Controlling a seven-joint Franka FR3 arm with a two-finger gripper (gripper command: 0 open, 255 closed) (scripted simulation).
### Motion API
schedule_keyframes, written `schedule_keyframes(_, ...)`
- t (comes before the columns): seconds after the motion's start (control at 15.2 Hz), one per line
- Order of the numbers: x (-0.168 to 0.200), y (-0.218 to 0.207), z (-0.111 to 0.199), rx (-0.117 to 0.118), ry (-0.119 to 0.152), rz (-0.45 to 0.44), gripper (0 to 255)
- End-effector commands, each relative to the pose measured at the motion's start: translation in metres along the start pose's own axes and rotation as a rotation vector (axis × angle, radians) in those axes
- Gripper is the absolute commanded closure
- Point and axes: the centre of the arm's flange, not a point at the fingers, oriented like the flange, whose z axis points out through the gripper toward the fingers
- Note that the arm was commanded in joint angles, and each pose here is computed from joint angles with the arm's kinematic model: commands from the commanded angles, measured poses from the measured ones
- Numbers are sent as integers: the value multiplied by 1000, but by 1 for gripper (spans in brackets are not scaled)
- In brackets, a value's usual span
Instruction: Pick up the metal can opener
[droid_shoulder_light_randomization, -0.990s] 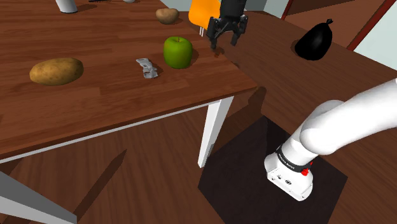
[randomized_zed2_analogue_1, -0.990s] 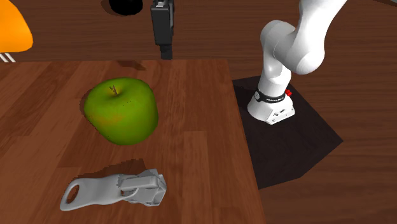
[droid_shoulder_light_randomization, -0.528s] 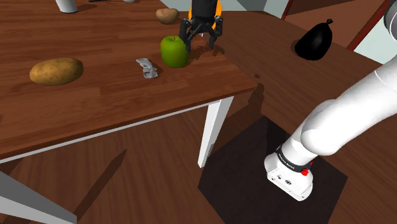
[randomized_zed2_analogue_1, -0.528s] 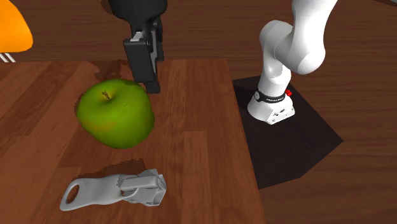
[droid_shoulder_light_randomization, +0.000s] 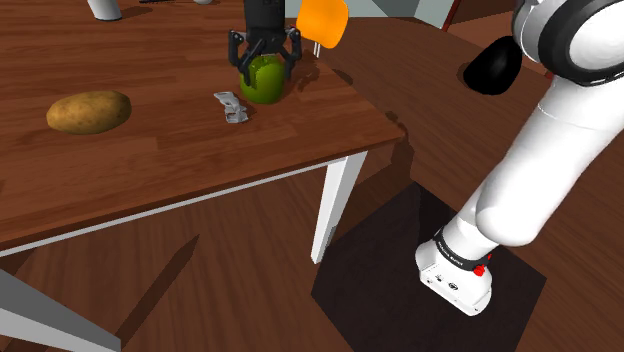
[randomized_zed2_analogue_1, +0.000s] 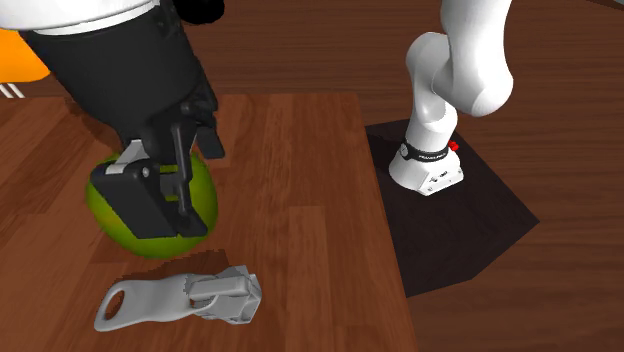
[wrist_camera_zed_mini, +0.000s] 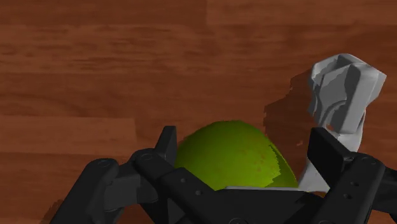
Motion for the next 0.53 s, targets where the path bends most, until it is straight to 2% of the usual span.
schedule_keyframes(0.0,9,-26,1,5,-14,5,0)
schedule_keyframes(0.26,27,-75,5,14,-41,11,0)
schedule_keyframes(0.46,31,-82,16,15,-44,12,0)
